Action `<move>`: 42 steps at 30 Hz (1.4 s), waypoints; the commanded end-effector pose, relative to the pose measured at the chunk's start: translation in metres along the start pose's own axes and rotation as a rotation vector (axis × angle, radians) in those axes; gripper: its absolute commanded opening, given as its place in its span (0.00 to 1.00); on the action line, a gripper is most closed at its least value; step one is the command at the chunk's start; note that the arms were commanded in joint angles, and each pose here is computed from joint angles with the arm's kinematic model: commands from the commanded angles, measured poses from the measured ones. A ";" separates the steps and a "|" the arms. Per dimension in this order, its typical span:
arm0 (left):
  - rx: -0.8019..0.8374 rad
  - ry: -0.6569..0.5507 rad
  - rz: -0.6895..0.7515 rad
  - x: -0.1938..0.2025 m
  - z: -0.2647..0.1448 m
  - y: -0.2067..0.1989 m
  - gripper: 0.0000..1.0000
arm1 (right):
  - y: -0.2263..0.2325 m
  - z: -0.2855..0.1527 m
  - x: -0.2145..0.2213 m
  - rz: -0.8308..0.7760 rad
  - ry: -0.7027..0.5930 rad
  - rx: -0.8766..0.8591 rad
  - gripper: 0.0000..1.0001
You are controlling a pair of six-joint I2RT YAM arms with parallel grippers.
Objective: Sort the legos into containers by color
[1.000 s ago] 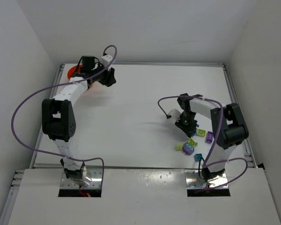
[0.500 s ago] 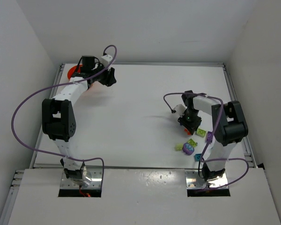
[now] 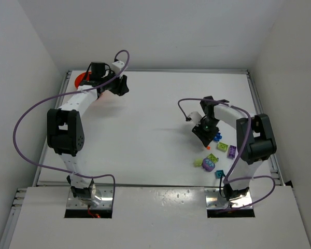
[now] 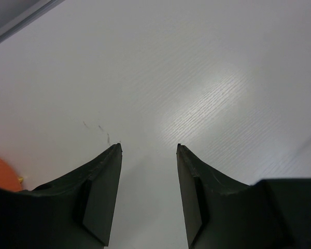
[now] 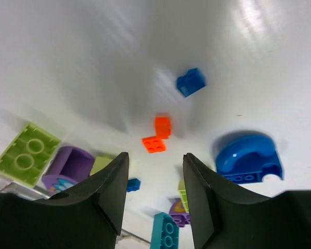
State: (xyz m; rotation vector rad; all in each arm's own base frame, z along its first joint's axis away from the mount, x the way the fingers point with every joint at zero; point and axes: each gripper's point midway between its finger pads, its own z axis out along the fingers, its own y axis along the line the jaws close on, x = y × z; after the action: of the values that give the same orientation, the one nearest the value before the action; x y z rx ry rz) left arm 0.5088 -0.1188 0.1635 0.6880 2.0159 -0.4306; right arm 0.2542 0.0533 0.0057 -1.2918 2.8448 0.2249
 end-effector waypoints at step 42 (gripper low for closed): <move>-0.011 -0.041 -0.010 -0.010 0.005 0.006 0.54 | -0.013 0.027 -0.018 -0.110 0.047 0.088 0.17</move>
State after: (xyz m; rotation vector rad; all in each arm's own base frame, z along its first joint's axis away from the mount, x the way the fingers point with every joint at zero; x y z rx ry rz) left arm 0.5127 -0.1180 0.1634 0.6612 2.0155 -0.4268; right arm 0.2676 0.0570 -0.0162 -1.4235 2.8202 0.0681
